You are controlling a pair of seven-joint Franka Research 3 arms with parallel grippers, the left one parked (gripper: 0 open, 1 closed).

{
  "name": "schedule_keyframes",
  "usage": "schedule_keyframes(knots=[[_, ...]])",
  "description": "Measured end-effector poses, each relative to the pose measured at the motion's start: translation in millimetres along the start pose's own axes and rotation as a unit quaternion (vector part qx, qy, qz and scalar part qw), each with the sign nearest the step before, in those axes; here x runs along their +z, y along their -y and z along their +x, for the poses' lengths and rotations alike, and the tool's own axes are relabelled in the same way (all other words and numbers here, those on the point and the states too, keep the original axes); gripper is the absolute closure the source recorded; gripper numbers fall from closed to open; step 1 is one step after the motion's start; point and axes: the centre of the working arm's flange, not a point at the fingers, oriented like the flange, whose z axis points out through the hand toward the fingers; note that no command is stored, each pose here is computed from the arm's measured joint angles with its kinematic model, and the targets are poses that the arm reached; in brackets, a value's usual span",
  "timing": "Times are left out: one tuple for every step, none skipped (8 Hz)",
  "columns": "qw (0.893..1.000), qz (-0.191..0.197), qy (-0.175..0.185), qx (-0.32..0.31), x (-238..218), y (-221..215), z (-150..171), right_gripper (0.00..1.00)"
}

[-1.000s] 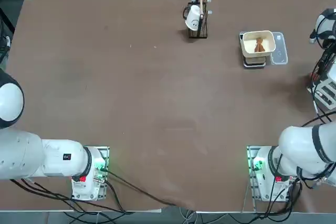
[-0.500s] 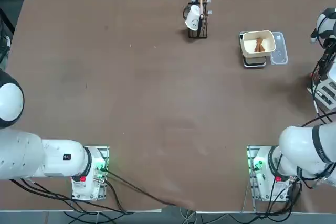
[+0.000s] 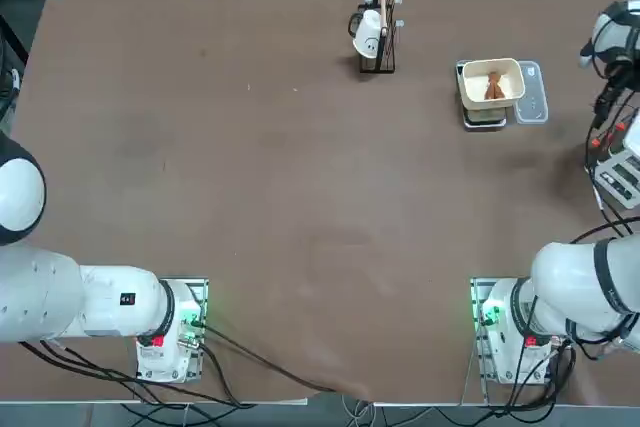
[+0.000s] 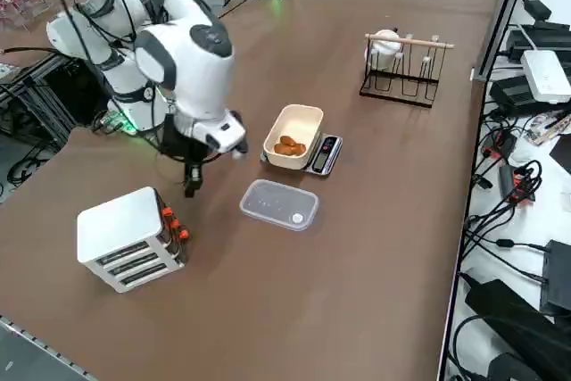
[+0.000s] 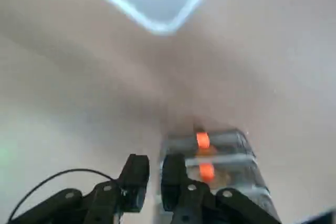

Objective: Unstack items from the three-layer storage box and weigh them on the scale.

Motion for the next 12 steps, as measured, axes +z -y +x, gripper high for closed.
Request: schedule_keyframes(knots=[[1.0,0.001,-0.011,0.002,-7,7,14,0.7],[1.0,-0.004,-0.015,0.0,-8,6,20,0.54],[1.0,-0.021,-0.004,-0.012,2,-1,22,0.38],[0.999,-0.039,0.018,-0.027,18,-11,20,0.37],[0.998,-0.042,0.033,-0.031,35,-20,13,0.39],[0.998,-0.043,0.037,-0.027,44,-28,5,0.4],[0.998,-0.044,0.034,-0.022,49,-33,-1,0.41],[0.998,-0.042,0.033,-0.017,53,-36,-5,0.42],[0.999,-0.038,0.034,-0.014,59,-39,-9,0.46],[0.999,-0.036,0.038,-0.013,64,-41,-13,0.47],[0.998,-0.035,0.04,-0.012,69,-44,-17,0.48],[0.998,-0.034,0.043,-0.01,73,-46,-21,0.48]])
